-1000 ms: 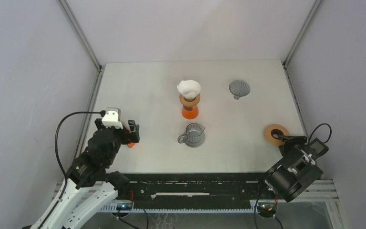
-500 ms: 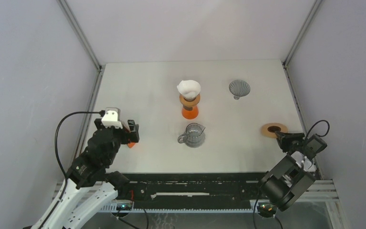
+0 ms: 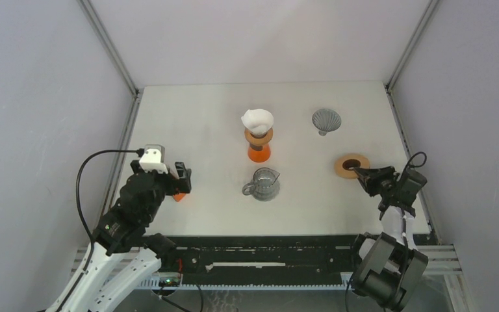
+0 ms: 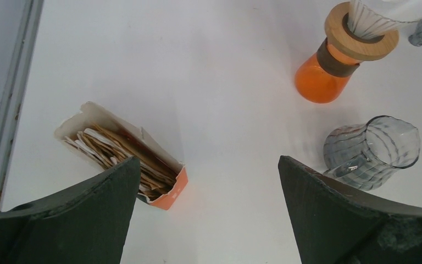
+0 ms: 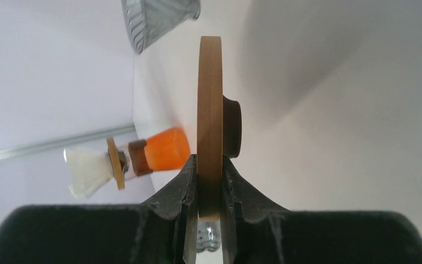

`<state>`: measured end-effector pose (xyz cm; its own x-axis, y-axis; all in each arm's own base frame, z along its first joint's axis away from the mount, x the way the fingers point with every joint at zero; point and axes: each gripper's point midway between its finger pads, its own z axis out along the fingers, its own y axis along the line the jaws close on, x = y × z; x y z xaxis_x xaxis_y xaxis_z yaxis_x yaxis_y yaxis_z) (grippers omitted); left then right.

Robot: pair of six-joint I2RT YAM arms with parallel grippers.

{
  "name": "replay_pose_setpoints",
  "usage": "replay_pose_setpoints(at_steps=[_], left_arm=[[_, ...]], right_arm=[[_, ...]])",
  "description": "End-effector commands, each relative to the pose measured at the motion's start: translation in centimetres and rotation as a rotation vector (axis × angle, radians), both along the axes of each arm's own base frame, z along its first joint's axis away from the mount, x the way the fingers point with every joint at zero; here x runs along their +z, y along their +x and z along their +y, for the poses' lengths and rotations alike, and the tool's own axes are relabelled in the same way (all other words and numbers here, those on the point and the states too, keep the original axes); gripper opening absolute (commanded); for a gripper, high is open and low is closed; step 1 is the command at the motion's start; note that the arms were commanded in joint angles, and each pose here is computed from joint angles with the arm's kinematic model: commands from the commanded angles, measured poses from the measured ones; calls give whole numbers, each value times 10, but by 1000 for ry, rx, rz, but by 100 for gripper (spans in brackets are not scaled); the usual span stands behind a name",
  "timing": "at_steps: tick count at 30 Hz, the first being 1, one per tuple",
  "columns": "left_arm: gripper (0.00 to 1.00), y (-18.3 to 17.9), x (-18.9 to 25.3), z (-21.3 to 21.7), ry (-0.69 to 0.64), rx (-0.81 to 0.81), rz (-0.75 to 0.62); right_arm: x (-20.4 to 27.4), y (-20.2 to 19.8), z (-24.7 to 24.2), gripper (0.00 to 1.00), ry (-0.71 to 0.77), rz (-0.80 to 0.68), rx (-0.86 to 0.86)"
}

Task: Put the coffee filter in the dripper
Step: Pick up the dripper holder from the center of the board, then place the dripper holder onto the coffee server.

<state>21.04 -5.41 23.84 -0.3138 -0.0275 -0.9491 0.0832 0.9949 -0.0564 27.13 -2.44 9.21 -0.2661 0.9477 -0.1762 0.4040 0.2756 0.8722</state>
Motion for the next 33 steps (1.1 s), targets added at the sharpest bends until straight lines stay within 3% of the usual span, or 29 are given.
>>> replay_pose_setpoints(at_steps=[1, 19, 33], left_arm=[[100, 4, 12, -19, -87, -66, -26], [100, 4, 31, -39, -268, -89, -36], [100, 19, 22, -77, -446, -157, 4]], right_arm=[[33, 14, 32, 4, -3, -135, 131], [110, 14, 155, 0, 69, -417, 584], [130, -7, 246, 0, 188, -487, 854]])
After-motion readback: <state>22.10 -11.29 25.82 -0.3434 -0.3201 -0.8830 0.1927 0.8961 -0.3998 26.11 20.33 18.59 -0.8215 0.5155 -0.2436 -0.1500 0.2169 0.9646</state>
